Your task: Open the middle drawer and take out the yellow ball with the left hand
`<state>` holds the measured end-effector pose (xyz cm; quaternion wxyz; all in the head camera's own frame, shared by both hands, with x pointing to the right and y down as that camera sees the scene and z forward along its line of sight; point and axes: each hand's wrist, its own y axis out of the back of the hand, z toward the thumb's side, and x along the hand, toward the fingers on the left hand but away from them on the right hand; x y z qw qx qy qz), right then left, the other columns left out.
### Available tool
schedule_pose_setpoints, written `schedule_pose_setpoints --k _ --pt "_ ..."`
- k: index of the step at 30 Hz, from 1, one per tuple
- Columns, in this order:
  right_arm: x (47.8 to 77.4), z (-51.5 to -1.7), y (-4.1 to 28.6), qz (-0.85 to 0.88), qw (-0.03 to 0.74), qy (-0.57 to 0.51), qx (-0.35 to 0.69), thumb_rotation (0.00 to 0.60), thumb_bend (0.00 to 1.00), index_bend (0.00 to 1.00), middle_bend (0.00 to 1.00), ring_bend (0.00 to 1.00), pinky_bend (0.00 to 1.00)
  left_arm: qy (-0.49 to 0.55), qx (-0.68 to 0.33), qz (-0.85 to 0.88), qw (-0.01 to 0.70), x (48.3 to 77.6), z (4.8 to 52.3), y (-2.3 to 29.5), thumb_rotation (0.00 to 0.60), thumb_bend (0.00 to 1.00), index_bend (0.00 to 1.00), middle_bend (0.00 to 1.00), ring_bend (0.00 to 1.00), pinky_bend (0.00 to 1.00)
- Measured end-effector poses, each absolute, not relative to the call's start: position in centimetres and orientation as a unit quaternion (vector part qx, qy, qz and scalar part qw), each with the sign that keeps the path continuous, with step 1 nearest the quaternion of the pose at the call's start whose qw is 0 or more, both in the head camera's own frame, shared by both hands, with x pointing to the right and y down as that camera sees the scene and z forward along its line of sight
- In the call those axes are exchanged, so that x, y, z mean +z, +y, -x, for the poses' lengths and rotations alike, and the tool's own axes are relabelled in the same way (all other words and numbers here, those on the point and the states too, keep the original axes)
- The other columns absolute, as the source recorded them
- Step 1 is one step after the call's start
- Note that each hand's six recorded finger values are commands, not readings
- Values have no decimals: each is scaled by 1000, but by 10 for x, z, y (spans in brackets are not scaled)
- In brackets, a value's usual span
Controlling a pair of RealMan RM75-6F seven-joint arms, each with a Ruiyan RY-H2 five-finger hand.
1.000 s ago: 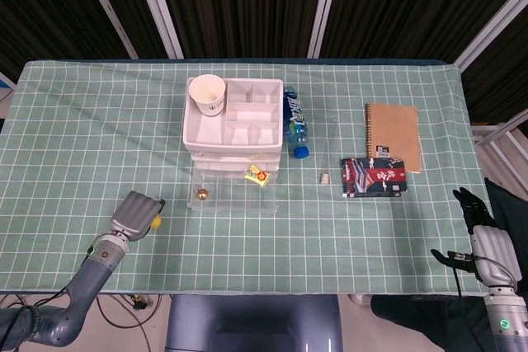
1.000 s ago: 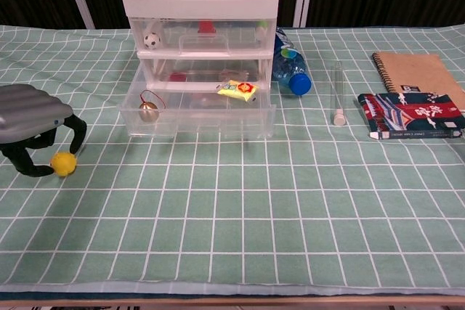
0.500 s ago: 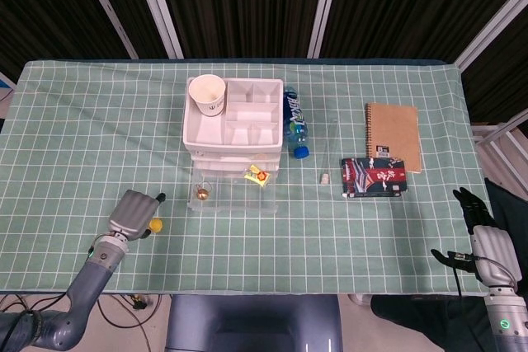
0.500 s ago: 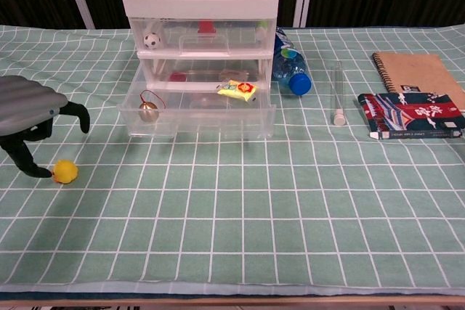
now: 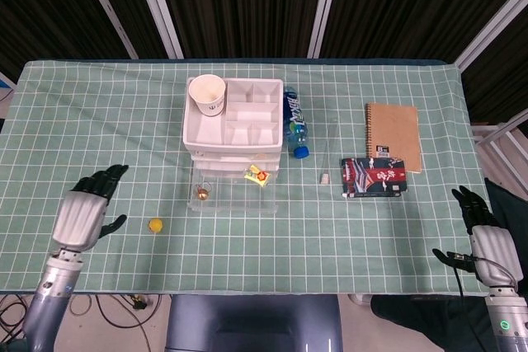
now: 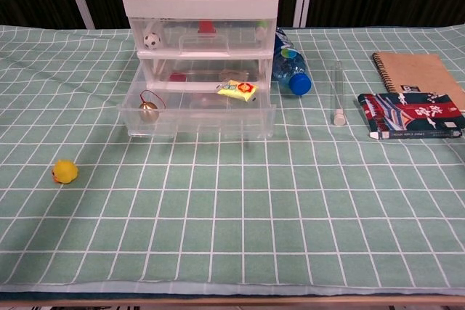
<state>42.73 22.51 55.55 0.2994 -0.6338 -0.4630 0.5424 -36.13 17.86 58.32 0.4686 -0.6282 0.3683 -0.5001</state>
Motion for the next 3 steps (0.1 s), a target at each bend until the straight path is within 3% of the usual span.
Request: schedule_pose_setpoints --k 3 --pt "555 -427 226 633 306 -461 541 600 49 0 0 0 221 381 -517 609 467 578 387 193 600 45 0 0 0 1"
